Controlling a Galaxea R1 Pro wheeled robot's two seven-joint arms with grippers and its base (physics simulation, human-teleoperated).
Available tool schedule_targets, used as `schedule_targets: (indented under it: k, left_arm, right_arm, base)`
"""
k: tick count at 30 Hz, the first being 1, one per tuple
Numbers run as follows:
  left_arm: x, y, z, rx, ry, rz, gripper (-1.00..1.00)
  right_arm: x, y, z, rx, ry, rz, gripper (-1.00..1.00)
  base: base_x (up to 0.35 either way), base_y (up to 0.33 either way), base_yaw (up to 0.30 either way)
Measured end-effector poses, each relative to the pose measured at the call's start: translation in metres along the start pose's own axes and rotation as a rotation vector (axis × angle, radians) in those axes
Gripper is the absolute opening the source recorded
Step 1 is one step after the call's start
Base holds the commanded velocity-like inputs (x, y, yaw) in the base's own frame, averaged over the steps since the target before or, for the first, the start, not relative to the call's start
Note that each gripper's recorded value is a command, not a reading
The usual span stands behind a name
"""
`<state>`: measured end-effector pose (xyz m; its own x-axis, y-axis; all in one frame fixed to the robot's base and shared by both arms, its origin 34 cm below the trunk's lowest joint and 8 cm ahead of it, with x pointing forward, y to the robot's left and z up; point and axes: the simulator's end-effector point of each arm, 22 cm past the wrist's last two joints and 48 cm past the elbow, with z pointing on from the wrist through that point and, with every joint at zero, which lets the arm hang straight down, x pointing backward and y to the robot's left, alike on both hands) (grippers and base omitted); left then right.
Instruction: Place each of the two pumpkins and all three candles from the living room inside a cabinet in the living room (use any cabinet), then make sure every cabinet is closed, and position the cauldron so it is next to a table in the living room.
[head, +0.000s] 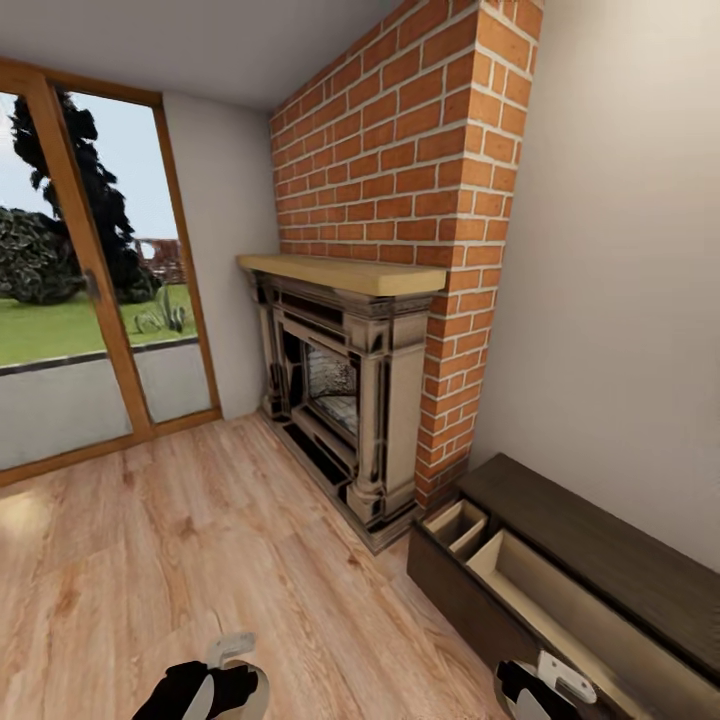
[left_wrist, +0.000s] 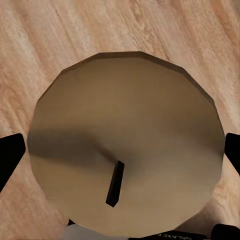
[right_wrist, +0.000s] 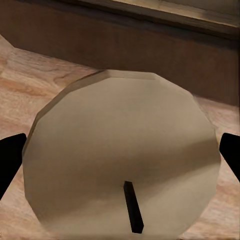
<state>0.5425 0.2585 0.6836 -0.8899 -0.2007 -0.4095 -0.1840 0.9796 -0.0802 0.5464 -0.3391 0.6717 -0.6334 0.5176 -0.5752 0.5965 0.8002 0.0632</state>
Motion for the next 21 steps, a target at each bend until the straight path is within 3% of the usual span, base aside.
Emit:
schedule_targets:
  k: [21]
  left_arm:
    - [-0.0005,-0.0004,-0.0002,0.001,-0.001,0.000,-1.00]
  right_arm:
    - [-0.0011,-0.0018,0.0004,0.002,0.000,-0.001,-1.00]
  base:
    - [0.000,0.267,-0.277]
